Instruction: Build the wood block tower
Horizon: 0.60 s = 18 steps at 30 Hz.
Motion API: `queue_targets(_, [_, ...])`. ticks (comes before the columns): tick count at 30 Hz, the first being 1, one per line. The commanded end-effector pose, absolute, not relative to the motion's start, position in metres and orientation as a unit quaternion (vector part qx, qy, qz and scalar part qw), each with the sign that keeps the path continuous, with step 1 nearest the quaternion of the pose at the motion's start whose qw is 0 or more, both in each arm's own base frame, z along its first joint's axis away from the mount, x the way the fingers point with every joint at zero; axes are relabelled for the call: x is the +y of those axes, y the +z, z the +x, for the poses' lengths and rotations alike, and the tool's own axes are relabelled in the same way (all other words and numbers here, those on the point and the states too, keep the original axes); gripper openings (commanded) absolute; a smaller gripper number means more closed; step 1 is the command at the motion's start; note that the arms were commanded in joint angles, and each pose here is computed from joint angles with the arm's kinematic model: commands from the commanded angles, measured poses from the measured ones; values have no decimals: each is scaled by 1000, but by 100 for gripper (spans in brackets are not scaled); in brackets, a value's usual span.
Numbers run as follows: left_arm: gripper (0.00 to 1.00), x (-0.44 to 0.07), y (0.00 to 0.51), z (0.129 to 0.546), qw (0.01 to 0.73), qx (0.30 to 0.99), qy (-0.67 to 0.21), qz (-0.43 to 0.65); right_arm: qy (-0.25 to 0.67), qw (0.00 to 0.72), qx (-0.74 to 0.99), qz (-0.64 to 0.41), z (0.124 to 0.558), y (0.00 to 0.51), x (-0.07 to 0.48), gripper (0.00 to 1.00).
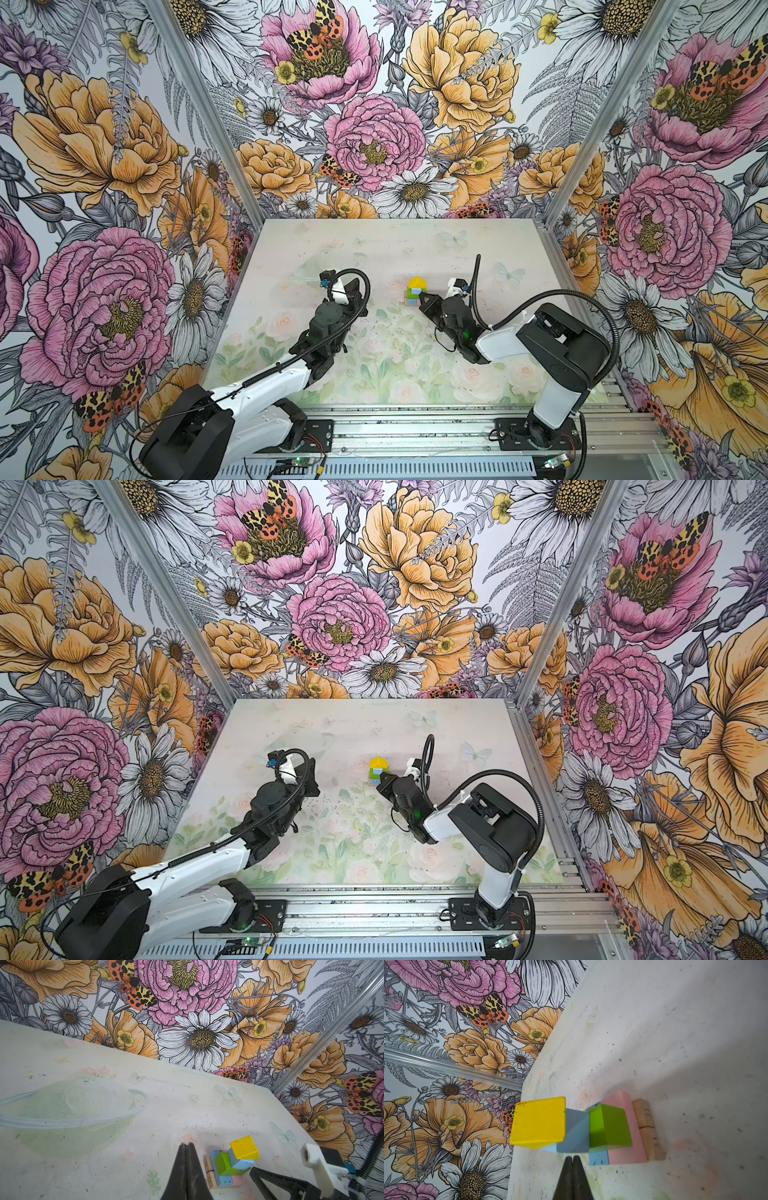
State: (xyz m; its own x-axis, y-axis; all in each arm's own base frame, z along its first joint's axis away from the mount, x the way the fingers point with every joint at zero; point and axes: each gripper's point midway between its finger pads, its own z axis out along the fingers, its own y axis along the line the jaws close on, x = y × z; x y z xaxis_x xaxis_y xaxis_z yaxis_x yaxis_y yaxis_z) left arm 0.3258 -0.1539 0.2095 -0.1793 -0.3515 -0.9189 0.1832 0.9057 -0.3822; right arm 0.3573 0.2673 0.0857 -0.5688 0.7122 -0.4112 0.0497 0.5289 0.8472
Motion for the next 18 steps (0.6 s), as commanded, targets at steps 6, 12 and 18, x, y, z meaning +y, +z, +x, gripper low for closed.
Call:
queue_targets(6, [0, -144, 212, 325, 649, 732, -195, -63, 410, 412, 774, 251, 367, 89, 264, 0])
queue_targets(12, [0, -144, 213, 325, 650, 731, -196, -64, 408, 413, 774, 253, 368, 89, 263, 0])
queue_targets(18, [0, -143, 213, 325, 650, 731, -196, -63, 408, 414, 773, 254, 369, 89, 263, 0])
